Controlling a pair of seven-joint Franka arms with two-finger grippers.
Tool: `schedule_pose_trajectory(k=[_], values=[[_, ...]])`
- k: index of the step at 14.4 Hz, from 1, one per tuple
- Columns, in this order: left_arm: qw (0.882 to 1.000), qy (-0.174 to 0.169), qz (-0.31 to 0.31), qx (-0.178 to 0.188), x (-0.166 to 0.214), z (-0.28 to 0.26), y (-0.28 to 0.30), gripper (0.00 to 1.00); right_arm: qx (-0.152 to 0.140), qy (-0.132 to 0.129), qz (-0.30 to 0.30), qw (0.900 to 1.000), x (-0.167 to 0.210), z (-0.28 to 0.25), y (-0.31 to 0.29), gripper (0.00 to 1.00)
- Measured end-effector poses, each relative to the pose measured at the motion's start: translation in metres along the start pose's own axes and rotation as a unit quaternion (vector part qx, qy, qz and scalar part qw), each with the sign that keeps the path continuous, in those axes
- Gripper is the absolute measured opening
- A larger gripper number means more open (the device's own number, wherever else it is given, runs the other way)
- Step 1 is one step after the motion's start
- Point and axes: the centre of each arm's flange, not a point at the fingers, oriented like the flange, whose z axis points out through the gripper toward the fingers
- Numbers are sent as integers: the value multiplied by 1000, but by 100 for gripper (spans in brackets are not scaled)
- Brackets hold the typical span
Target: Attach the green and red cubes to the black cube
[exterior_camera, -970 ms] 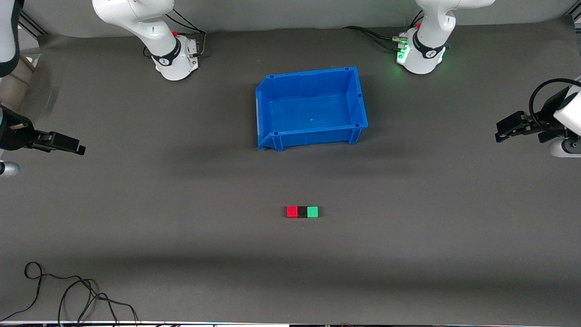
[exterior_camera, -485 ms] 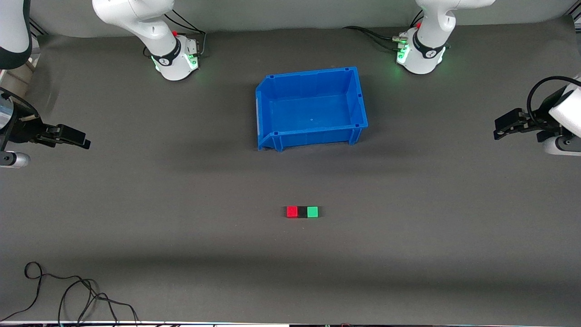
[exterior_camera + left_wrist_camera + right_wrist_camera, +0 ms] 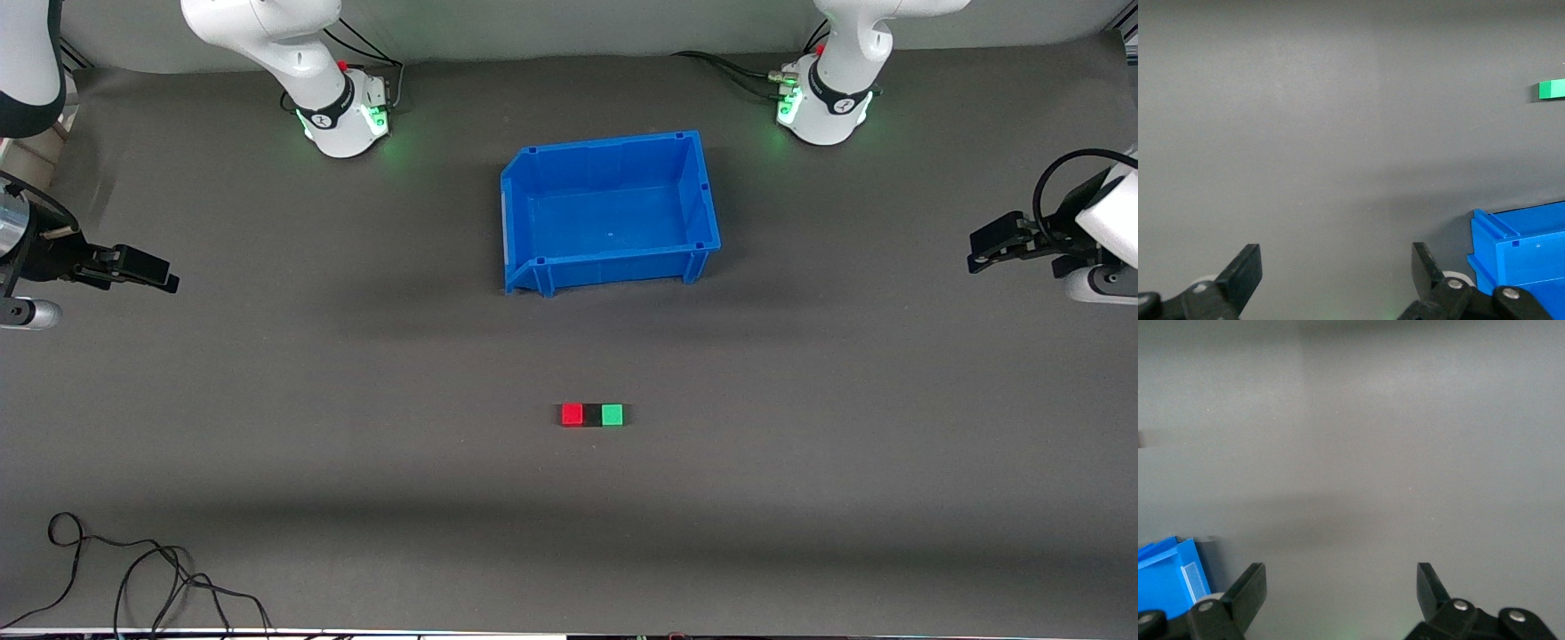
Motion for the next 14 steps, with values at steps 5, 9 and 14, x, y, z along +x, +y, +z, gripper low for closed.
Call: schedule_pose_trajectory(k=[5, 9, 14], values=[[1000, 1, 2, 0, -1, -1, 0, 100, 1, 14, -3, 1000, -3, -12, -2, 100], [1000, 7, 5, 0, -2, -7, 2, 100, 1, 13, -3, 1000, -3, -11, -3, 100], [1000, 9, 11, 1, -3, -10, 8, 100, 1, 13, -4, 1000, -3, -11, -3, 100]])
